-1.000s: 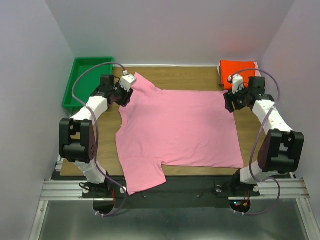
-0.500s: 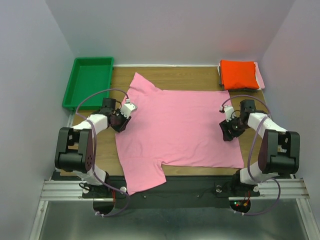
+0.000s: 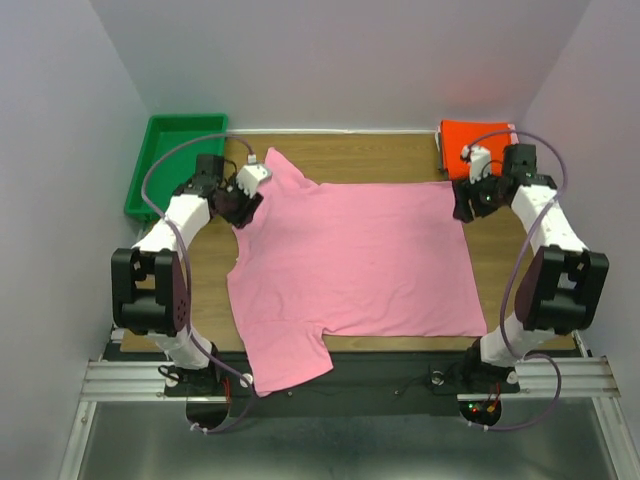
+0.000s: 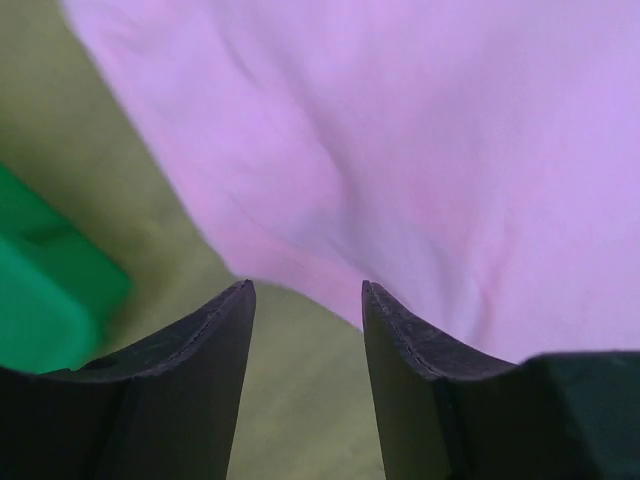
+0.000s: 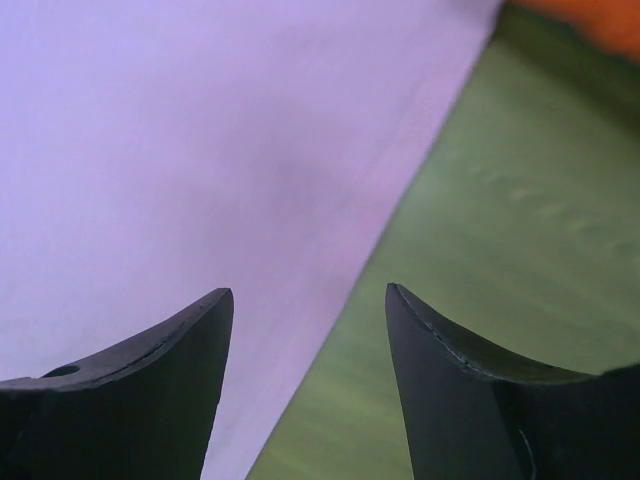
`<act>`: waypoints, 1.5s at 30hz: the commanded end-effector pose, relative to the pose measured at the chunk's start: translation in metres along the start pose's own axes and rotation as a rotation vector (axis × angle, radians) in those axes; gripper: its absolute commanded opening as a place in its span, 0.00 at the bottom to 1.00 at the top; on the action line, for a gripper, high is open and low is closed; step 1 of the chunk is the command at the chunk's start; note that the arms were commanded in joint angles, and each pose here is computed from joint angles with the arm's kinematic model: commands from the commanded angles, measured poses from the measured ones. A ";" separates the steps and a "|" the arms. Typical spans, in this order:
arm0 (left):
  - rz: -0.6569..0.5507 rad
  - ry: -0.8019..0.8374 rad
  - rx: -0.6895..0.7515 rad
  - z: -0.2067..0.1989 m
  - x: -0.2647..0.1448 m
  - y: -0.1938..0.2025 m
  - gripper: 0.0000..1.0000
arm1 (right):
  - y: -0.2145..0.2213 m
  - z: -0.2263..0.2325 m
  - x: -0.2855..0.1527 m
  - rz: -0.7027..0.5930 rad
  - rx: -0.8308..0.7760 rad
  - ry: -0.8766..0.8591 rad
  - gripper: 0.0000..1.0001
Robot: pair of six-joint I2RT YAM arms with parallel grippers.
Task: Fold and stack the t-shirts
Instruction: Flatten the tshirt out
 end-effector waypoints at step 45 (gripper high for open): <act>-0.280 -0.114 -0.243 0.150 0.077 -0.126 0.60 | -0.093 -0.099 0.159 -0.365 0.309 0.074 0.48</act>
Point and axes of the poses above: each gripper's point midway between its finger pads, its own x axis out along the fingers, its own z axis along the line the jaws close on, y = z × x, the point moved 2 cm from there along -x, back along the fingers, and after that the axes turned 3 degrees about x, right-handed, at the moved point
